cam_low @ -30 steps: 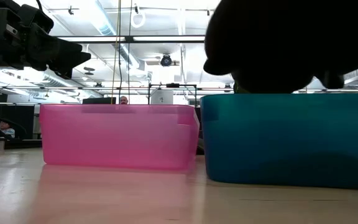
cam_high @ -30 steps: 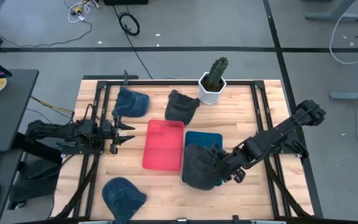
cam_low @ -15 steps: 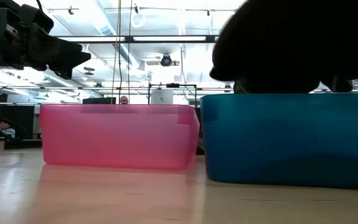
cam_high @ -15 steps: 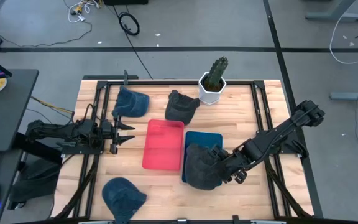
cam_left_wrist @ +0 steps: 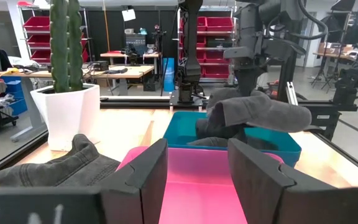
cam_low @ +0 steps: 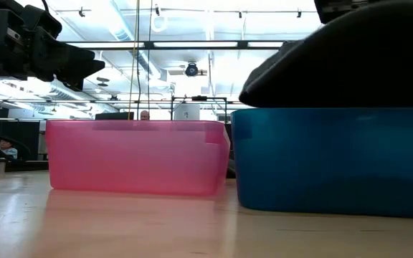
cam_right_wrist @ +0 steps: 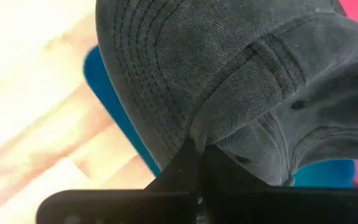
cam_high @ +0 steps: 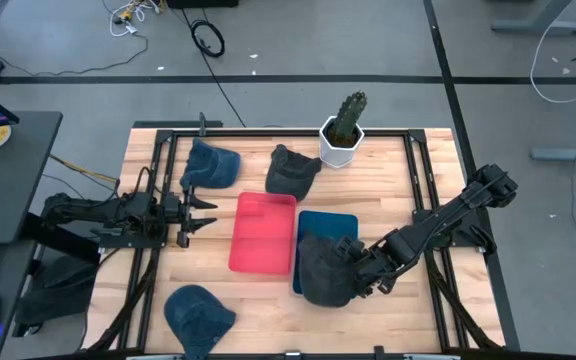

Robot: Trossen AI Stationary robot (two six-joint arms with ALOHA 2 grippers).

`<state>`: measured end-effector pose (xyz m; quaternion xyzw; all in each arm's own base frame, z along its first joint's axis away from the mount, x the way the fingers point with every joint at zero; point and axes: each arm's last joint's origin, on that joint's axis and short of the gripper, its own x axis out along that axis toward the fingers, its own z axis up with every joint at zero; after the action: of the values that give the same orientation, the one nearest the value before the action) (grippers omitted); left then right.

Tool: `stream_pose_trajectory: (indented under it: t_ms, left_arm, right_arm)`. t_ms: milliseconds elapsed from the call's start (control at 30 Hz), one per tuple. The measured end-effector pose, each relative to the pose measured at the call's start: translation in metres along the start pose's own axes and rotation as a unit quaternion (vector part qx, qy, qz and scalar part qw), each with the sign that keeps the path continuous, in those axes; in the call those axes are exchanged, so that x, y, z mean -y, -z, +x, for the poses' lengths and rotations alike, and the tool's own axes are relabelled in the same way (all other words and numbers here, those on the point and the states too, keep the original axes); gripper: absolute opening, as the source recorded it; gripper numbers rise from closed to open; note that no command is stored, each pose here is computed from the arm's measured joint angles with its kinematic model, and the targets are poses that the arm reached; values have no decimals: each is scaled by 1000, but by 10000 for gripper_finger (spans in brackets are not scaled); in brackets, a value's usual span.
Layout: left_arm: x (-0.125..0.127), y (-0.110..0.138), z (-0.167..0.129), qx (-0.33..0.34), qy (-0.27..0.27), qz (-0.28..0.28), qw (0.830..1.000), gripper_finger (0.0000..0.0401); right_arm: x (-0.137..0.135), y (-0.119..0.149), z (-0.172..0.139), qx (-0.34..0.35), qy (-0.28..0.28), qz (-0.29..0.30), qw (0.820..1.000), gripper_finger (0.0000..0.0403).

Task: Pick & Place hat
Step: Put the right black cap into the blue bin

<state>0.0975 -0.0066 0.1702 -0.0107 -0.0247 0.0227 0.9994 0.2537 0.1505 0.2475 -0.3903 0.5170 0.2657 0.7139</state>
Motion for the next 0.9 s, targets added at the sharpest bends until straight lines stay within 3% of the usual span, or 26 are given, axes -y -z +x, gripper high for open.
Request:
stream_pose_trajectory:
  t_ms: [100, 300, 900]
  left_arm:
    - [0, 0, 0, 0, 0, 0, 1000, 172]
    - [0, 0, 0, 0, 0, 0, 1000, 172]
    - [0, 0, 0, 0, 0, 0, 1000, 172]
  right_arm:
    - [2, 1, 0, -16, 30, -12, 999, 0]
    - [6, 4, 2, -25, 30, -15, 999, 0]
    - [25, 10, 64, -115, -34, -12, 993, 0]
